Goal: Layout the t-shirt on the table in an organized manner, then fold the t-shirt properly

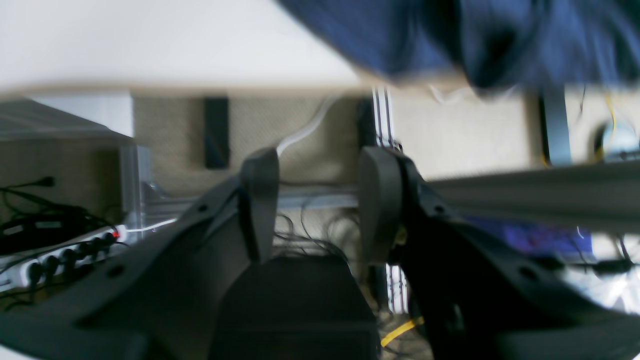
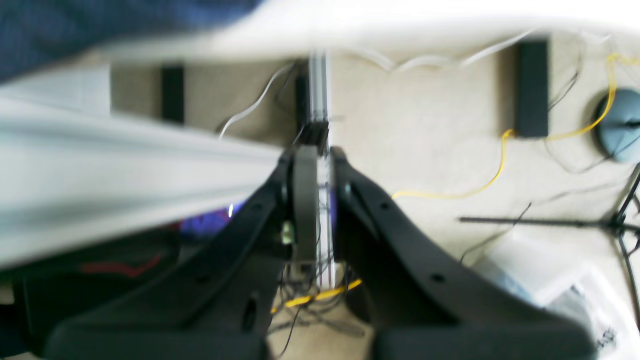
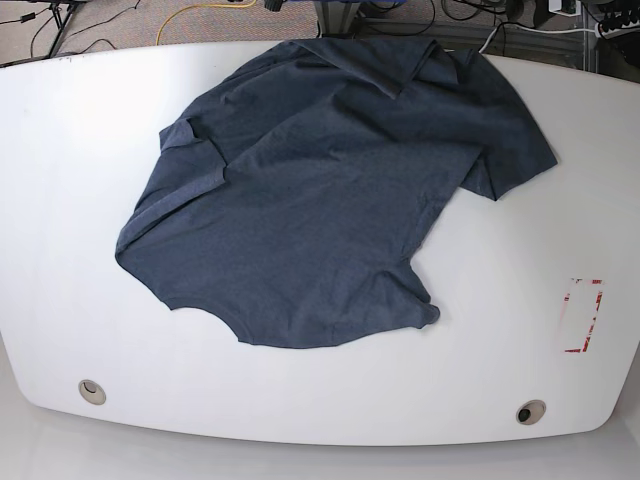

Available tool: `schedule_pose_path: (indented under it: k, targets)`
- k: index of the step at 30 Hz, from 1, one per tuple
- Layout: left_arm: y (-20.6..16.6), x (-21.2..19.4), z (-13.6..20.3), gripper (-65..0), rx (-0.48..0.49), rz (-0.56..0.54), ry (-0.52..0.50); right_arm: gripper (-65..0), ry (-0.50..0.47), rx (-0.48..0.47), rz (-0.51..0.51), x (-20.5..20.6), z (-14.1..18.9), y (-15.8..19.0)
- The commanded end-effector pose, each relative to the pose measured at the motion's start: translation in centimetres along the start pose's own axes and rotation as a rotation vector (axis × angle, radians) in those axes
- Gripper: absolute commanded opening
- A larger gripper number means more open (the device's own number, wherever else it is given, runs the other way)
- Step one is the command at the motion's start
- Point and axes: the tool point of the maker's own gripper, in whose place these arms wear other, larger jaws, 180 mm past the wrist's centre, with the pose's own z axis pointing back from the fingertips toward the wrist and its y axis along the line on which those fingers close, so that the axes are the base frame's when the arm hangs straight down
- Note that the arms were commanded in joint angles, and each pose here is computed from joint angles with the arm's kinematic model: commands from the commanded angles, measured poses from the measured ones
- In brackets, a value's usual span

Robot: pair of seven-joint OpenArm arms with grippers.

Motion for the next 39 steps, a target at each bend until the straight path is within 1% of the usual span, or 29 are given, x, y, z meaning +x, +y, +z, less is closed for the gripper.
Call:
schedule_pose_path:
  k: [1, 4, 10, 12, 14, 16, 18, 19, 20, 21, 23, 26, 39]
  targets:
    - [-0.6, 0.3, 0.6, -40.8, -0.025, 0.016, -0.01, -60.7, -0.057, 0.001, 0.024, 1.9, -0.1, -0.5]
    - [0.2, 1.9, -0.1, -40.7, -0.009, -0.003, -0.058, -60.7, -0.102, 0.003, 0.042, 3.4, -0.9, -0.7]
    - [1.2, 3.9, -1.4, -40.6, 0.015, -0.023, -0.097, -60.2, -0.196, 0.016, 0.063, 6.6, -2.3, -0.4]
    - [1.5, 4.8, -1.8, -39.6, 0.025, -0.03, -0.108, -60.1, -0.222, 0.015, 0.084, 7.6, -2.7, -0.8]
    - [1.7, 5.2, -2.0, -36.0, 0.033, -0.037, -0.107, -59.9, -0.24, 0.016, 0.102, 8.3, -3.0, -1.1]
    - [1.8, 5.4, -2.2, -28.9, 0.036, -0.039, -0.106, -57.2, -0.247, 0.02, 0.113, 9.0, -3.6, -1.1]
    - [1.9, 6.2, -2.6, -20.6, 0.039, -0.042, -0.13, -51.4, -0.247, 0.023, 0.118, 9.7, -4.4, -1.1]
    - [2.0, 6.4, -2.7, -18.8, 0.041, -0.041, -0.136, -49.5, -0.244, 0.021, 0.12, 9.8, -4.6, -1.2]
    - [2.0, 6.9, -3.0, -13.7, 0.045, -0.035, -0.155, -44.7, -0.242, 0.019, 0.125, 10.4, -5.2, -1.2]
    - [2.0, 7.2, -3.2, -11.7, 0.047, -0.032, -0.168, -41.7, -0.243, 0.019, 0.13, 10.8, -5.6, -1.3]
    - [2.0, 7.6, -3.5, -10.6, 0.052, -0.024, -0.184, -38.2, -0.255, 0.021, 0.138, 11.8, -6.3, -1.2]
    - [2.0, 8.1, -3.8, -10.7, 0.053, -0.024, -0.2, -36.0, -0.265, 0.026, 0.171, 12.9, -7.0, -1.6]
    - [2.2, 11.7, -5.6, -10.4, 0.075, 0.011, -0.329, -35.8, -0.308, 0.021, 0.23, 19.4, -10.5, -1.6]
